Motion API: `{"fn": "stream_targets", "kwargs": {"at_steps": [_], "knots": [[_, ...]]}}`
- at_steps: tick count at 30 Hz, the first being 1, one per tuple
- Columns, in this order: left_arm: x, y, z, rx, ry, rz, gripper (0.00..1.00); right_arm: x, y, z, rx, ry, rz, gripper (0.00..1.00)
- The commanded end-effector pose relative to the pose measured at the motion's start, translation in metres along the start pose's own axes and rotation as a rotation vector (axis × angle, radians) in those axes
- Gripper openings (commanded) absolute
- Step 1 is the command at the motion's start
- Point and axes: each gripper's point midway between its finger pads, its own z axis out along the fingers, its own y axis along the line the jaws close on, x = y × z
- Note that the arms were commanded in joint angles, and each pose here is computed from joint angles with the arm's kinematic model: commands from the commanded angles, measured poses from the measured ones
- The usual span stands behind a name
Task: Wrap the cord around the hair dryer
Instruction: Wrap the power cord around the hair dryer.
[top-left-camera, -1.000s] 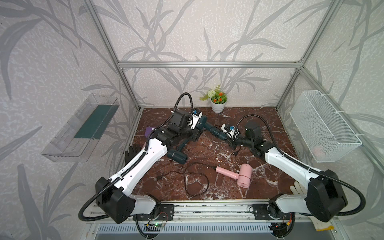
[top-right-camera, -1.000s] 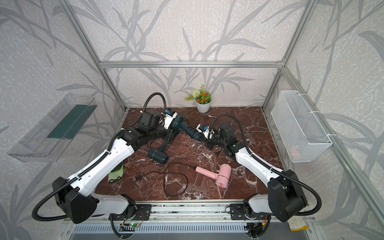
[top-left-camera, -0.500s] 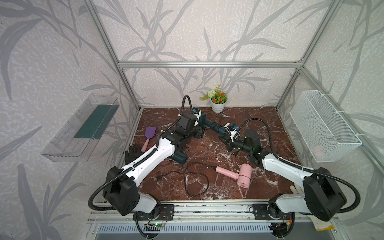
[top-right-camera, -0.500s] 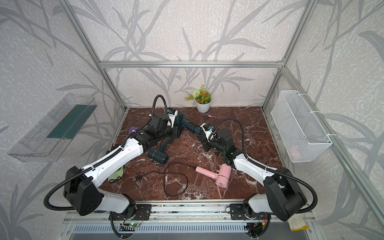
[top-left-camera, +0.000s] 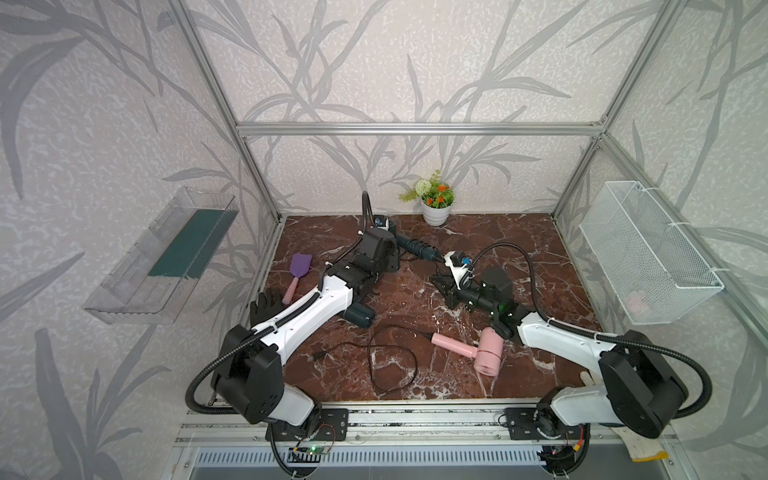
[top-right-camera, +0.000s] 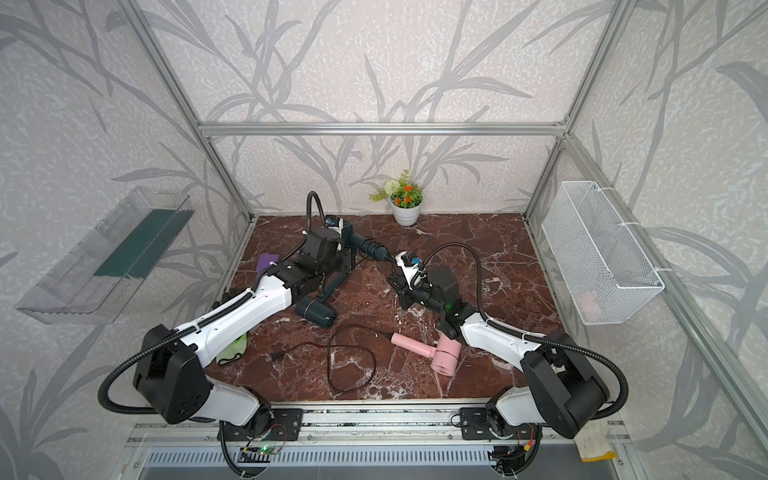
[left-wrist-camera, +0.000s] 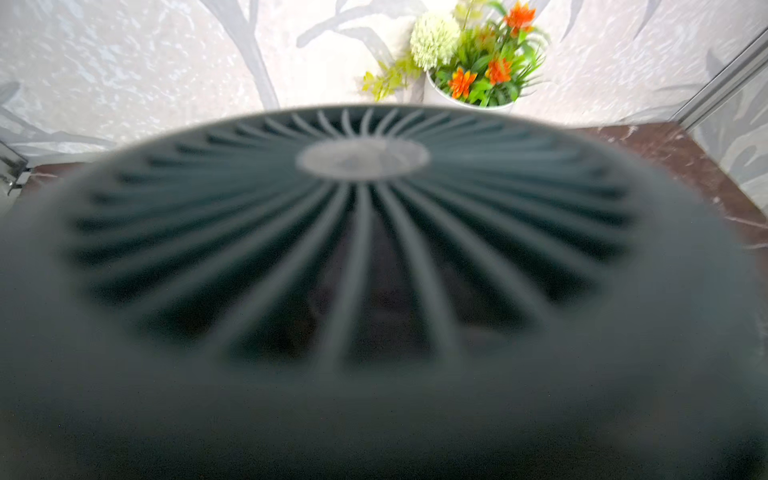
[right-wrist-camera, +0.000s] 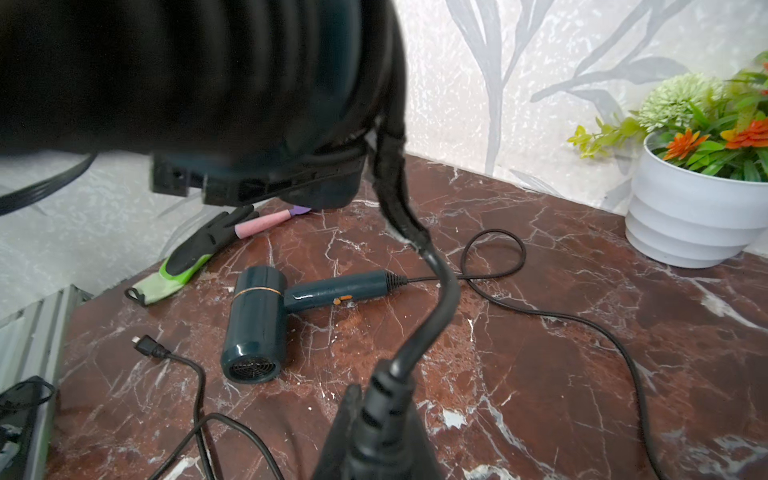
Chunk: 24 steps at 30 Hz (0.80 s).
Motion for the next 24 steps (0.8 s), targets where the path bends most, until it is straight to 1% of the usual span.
{"fn": "stream_targets", "kwargs": {"at_steps": [1,3,4,8,10,12,16,19,21,24], "knots": [[-0.040,0.021,0.001,-0.154,-0.148,-0.127,0.00,-0.030,0.050,-0.012,-0.121,-0.016,-0.211,0.00],[-0.040,0.024,0.003,-0.173,-0.159,-0.145,0.00,-0.034,0.060,-0.019,-0.127,0.007,-0.256,0.00],[-0.041,0.023,0.003,-0.162,-0.167,-0.154,0.00,-0.035,0.062,-0.021,-0.129,0.004,-0.255,0.00],[-0.041,0.013,0.005,-0.104,-0.170,-0.184,0.00,-0.024,0.057,-0.025,-0.102,0.008,-0.242,0.00],[-0.042,0.011,0.001,-0.078,-0.184,-0.200,0.00,-0.021,0.051,-0.024,-0.088,-0.014,-0.219,0.00],[-0.043,0.014,-0.003,-0.087,-0.183,-0.201,0.00,-0.018,0.047,-0.020,-0.075,-0.012,-0.200,0.00],[-0.039,0.017,-0.004,-0.120,-0.153,-0.150,0.00,-0.023,0.052,-0.012,-0.084,0.025,-0.234,0.00],[-0.034,0.017,-0.002,-0.140,-0.138,-0.102,0.00,-0.037,0.057,-0.010,-0.096,0.064,-0.279,0.00],[-0.031,0.014,-0.001,-0.141,-0.135,-0.080,0.00,-0.048,0.061,-0.009,-0.112,0.080,-0.282,0.00],[-0.031,0.005,-0.004,-0.118,-0.139,-0.069,0.00,-0.051,0.065,-0.003,-0.142,0.107,-0.275,0.00]]}}
